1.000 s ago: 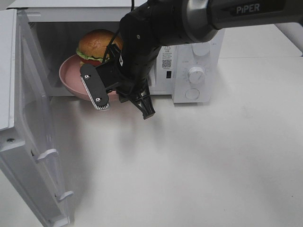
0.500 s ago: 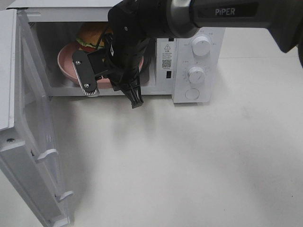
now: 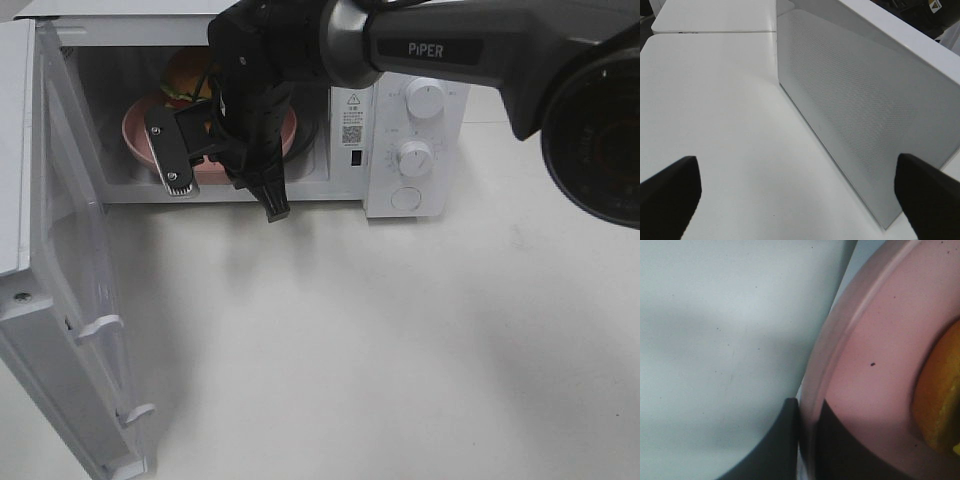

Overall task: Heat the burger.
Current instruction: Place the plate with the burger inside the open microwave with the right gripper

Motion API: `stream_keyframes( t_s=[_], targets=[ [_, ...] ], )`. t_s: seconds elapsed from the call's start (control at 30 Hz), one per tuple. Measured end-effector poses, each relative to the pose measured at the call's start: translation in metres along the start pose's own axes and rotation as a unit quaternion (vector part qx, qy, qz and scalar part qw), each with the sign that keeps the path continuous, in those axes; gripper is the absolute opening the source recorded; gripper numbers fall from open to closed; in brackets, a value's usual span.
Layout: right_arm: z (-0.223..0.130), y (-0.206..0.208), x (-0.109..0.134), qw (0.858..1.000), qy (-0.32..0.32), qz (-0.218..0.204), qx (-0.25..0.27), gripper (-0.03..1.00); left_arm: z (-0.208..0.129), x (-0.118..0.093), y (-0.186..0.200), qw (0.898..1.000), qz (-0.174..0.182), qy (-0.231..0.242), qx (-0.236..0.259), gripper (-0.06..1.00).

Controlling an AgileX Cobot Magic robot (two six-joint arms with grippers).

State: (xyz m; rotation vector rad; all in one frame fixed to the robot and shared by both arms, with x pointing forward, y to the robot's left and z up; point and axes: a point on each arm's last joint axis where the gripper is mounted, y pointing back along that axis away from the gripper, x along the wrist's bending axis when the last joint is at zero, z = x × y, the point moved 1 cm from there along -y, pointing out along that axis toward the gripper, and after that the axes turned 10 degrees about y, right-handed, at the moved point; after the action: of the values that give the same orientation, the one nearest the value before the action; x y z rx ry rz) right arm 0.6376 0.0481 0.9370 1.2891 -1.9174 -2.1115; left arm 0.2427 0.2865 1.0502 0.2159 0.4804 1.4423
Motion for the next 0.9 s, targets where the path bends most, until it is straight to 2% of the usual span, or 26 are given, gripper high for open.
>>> stream_keyframes(
  t_s=[0.33, 0.73, 0.9],
  targets=[
    [-0.001, -0.009, -0.013, 1.000, 0.010, -0.022, 0.012, 0.04, 0.000, 0.000, 0.000, 1.000, 0.000, 0.000, 0.000, 0.99],
    [-0.012, -0.015, -0.016, 0.999, 0.015, -0.032, 0.031, 0.04, 0.000, 0.000, 0.000, 1.000, 0.000, 0.000, 0.000, 0.99],
    [-0.015, -0.016, -0.022, 0.998, 0.013, -0.050, 0.033, 0.05, 0.000, 0.000, 0.000, 1.000, 0.000, 0.000, 0.000, 0.99]
  ],
)
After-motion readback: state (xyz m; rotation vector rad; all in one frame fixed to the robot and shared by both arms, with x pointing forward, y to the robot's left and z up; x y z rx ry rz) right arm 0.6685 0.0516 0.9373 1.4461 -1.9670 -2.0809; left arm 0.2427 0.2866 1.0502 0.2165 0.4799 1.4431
